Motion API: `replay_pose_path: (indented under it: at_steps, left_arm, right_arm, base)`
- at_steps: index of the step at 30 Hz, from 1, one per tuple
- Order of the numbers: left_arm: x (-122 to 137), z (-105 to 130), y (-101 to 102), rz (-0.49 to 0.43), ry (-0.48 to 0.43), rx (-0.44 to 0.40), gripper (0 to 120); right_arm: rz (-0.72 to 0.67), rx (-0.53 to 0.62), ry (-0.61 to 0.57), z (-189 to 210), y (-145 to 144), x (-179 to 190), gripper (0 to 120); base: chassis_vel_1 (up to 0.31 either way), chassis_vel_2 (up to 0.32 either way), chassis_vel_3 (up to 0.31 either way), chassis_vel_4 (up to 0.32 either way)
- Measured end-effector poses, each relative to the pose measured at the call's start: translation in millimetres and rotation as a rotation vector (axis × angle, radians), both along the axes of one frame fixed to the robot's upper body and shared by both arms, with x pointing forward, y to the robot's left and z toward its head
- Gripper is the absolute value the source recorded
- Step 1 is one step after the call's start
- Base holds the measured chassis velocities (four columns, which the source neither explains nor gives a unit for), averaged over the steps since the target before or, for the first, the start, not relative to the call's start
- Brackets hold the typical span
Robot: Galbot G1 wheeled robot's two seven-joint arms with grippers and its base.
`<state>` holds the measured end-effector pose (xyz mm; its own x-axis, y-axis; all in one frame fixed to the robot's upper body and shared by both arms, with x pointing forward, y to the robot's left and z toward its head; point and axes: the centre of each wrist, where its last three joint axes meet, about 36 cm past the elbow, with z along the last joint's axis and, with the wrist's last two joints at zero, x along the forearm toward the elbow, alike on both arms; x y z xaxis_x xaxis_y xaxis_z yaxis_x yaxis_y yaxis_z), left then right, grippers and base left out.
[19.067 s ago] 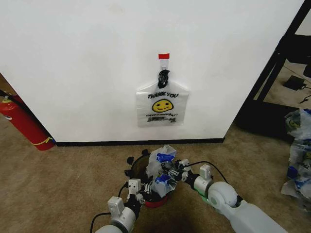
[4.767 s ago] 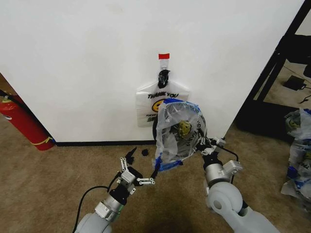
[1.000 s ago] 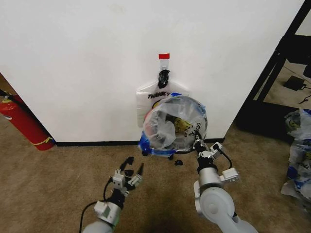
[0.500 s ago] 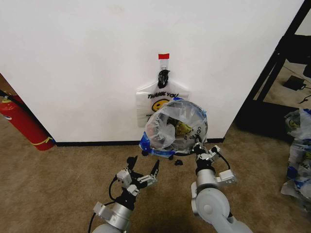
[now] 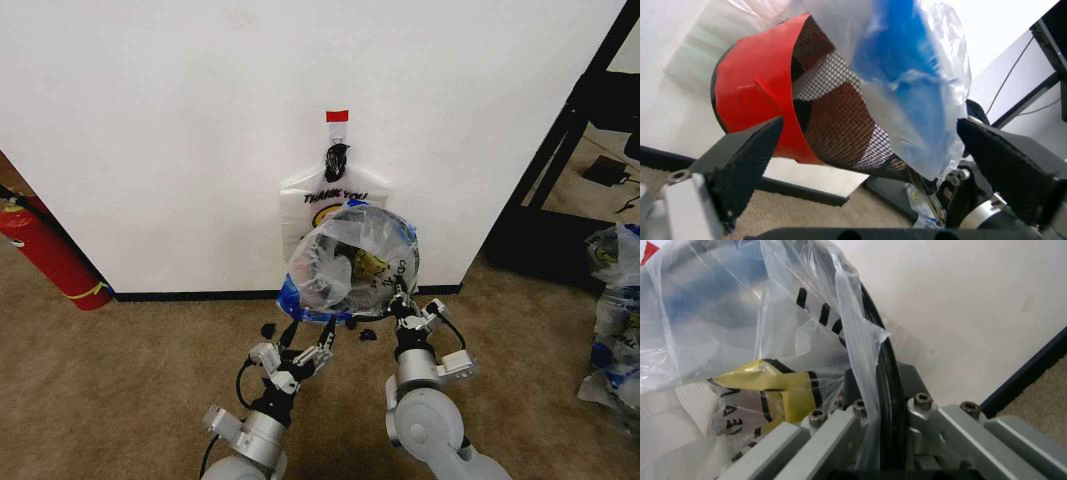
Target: Pick up the garbage bag from the wall and place it over the trash bin.
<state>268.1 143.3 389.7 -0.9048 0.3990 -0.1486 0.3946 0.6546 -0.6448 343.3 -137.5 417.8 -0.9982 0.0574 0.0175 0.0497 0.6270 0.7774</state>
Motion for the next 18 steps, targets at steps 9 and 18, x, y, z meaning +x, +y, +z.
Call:
replay_pose_path:
  at_steps: [9,18]
  left_arm:
    - [-3.2,-3.6,-2.1,-0.018,0.015,0.003,70]
    - [0.7,-2.6,3.3,-0.037,-0.01,0.0,36]
  right_arm:
    - [0.004,0.002,-0.005,1.2,2.8,0.8,0]
    - [0.005,0.002,-0.004,1.7,3.1,0.1,0]
  base:
    - [0.0,0.0,0.0,0.0]
    - [0.0,0.0,0.0,0.0]
